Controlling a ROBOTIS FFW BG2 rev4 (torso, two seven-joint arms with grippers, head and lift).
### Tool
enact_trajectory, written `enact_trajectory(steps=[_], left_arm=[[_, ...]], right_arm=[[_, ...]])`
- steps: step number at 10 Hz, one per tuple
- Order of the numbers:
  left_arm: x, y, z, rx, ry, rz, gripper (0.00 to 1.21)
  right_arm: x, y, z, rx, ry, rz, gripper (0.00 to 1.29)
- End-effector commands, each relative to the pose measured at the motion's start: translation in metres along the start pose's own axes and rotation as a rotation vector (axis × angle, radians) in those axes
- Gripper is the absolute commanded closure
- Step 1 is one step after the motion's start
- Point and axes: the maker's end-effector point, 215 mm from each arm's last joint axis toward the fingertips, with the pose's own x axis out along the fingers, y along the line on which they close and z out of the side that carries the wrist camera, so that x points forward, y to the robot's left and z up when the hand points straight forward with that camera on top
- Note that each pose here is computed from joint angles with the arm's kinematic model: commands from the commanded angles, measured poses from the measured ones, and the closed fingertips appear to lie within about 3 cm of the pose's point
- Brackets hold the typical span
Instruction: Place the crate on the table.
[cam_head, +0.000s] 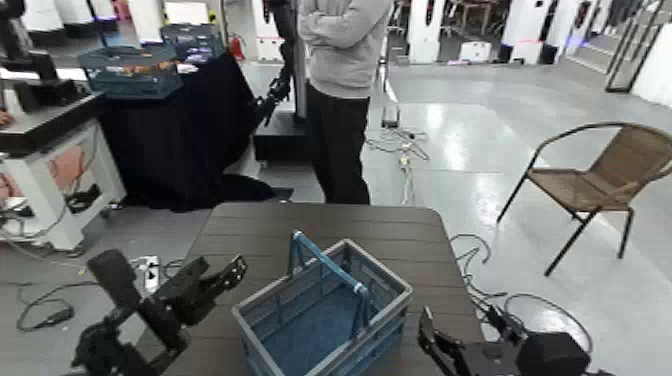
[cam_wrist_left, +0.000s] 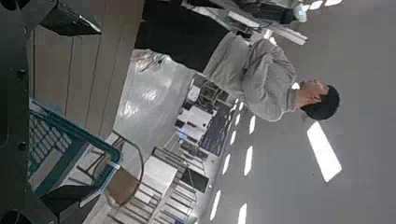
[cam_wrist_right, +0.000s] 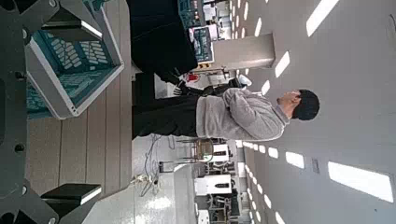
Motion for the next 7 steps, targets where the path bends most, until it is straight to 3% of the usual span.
enact_trajectory(steps=[1,3,5,7], left_arm=[[-0.034,-0.004,0.011,0.154,-0.065,0.066,0.1],[-0.065,-0.002,-0.005,0.185,-0.102,0.167,0.1],[-0.091,0.003,-0.002,0.27,-0.144,0.251,0.1],[-0.105,0.002,-0.011,0.32,-0.116,0.263,0.1]], right_arm=[[-0.001,-0.001,0.002,-0.002,-0.004,-0.001,0.15],[-0.003,-0.003,0.001,0.0,-0.004,-0.007,0.15],[-0.003,-0.005,0.002,-0.001,-0.006,-0.01,0.15],[-0.003,-0.005,0.003,-0.001,-0.006,-0.011,0.15]])
